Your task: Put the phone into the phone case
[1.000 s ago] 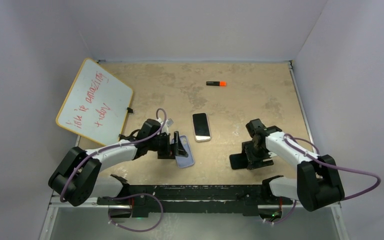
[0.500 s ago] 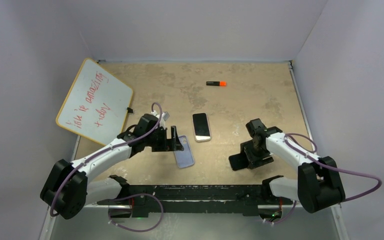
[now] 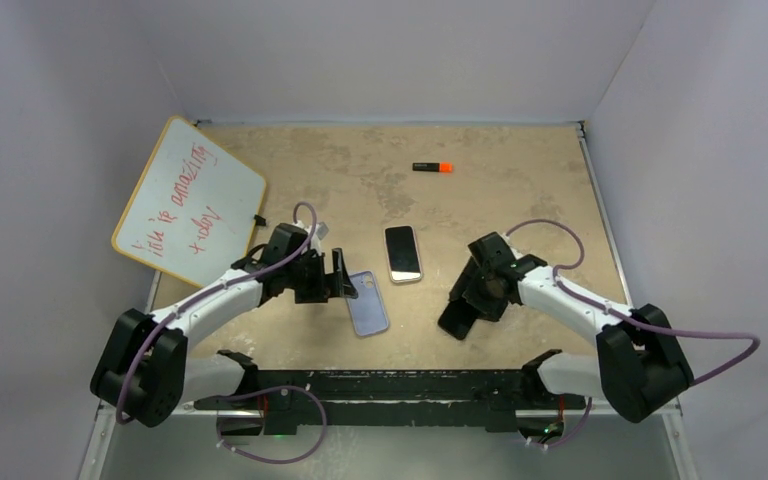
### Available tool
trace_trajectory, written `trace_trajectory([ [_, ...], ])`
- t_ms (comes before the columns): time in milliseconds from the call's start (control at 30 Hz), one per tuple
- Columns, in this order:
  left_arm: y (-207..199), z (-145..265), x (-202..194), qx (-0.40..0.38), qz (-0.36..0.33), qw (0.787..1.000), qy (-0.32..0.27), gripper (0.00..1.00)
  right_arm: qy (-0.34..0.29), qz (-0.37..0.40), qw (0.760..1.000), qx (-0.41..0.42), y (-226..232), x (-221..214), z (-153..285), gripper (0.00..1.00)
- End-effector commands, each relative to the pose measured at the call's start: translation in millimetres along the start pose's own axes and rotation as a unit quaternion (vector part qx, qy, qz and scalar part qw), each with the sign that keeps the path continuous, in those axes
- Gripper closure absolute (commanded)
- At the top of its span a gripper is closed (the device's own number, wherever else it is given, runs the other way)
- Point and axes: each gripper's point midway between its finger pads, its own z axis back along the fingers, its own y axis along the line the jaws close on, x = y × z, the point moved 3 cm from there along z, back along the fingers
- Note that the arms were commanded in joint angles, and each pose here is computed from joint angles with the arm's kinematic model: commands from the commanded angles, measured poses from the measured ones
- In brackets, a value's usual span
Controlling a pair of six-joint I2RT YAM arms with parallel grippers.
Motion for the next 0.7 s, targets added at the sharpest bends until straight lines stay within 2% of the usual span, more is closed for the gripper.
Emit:
trace_trajectory([
  [0, -1.9, 1.2, 8.3, -0.049, 0.007, 0.999, -0.004, 0.14, 0.0, 0.128, 0.987, 0.1, 44.6, -8.7, 10.1, 0.43],
  [167, -7.5, 4.2, 13.5, -0.08, 0.033, 0.996, -0.006, 0.17, 0.003, 0.177, 0.97, 0.166, 70.1, -26.0, 17.5, 0.53],
  [333, -5.4, 12.7, 20.3, -0.072, 0.034, 0.997, -0.024, 0.17, -0.007, 0.218, 0.956, 0.196, 90.8, -38.8, 25.3, 0.54],
  [500, -2.3, 16.8, 19.0, -0.077, 0.051, 0.996, -0.023, 0.17, -0.009, 0.25, 0.929, 0.273, 116.9, -57.5, 41.0, 0.57],
  [667, 0.5, 27.9, 34.2, -0.091, 0.072, 0.993, -0.039, 0.17, -0.007, 0.269, 0.911, 0.311, 142.5, -67.3, 53.0, 0.58],
])
